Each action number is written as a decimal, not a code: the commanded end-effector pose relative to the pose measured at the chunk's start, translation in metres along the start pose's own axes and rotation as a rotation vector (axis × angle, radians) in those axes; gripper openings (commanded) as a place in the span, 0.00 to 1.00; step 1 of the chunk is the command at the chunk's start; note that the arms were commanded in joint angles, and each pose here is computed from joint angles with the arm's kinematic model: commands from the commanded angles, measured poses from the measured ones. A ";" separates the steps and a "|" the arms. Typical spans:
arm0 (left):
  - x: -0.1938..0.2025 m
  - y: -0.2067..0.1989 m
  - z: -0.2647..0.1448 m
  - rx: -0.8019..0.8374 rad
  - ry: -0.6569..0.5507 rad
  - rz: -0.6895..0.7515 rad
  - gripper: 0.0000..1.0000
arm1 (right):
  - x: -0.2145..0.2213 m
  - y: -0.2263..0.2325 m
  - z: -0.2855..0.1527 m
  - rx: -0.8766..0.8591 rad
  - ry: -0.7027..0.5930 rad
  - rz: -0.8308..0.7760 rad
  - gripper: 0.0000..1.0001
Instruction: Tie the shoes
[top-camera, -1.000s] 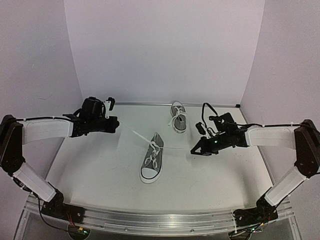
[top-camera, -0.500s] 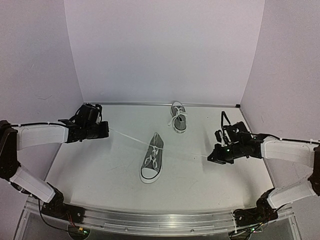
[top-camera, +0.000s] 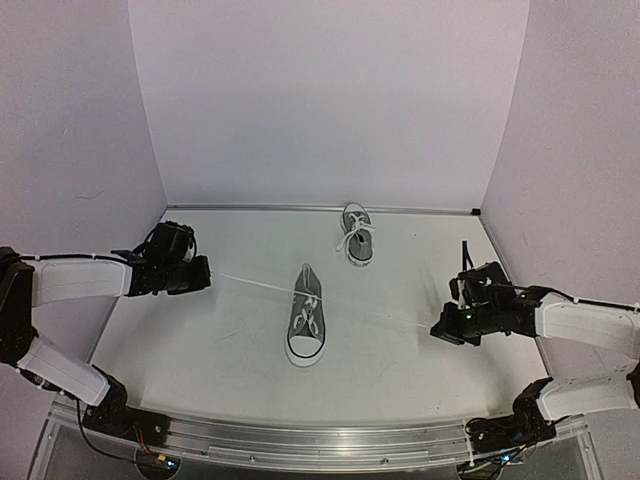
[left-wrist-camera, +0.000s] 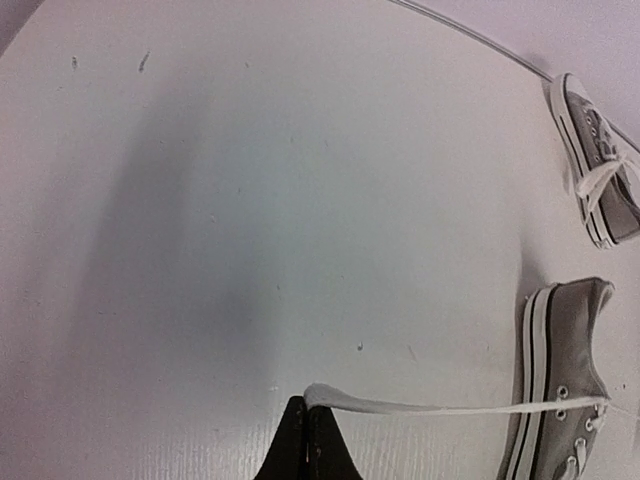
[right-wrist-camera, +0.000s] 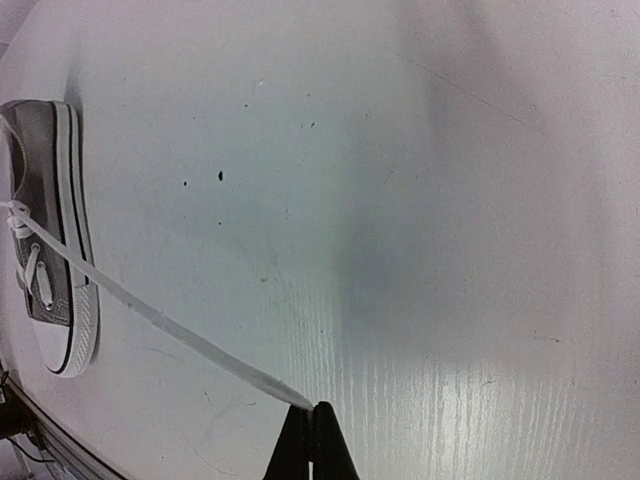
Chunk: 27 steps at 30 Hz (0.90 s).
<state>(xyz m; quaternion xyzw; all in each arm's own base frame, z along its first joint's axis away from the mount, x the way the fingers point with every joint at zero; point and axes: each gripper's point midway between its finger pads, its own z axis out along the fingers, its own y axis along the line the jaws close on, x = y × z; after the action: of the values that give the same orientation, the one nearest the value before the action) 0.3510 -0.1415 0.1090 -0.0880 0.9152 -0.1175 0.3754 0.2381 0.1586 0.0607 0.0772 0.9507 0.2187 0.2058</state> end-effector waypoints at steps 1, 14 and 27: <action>-0.013 -0.052 -0.020 0.329 -0.075 0.077 0.00 | 0.002 0.009 -0.010 -0.059 0.008 -0.049 0.00; -0.010 -0.098 -0.084 0.669 -0.134 0.271 0.00 | 0.026 0.029 -0.027 -0.226 0.064 -0.154 0.00; 0.031 -0.143 -0.144 1.160 -0.040 0.379 0.00 | 0.057 0.029 -0.017 -0.277 0.222 -0.163 0.00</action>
<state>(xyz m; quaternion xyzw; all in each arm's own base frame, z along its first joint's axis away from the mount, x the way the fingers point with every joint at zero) 0.2660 -0.2537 0.1654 0.2229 0.7899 -0.4553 0.3451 0.1825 0.1838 0.0524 -0.0310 0.9424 0.3103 0.1206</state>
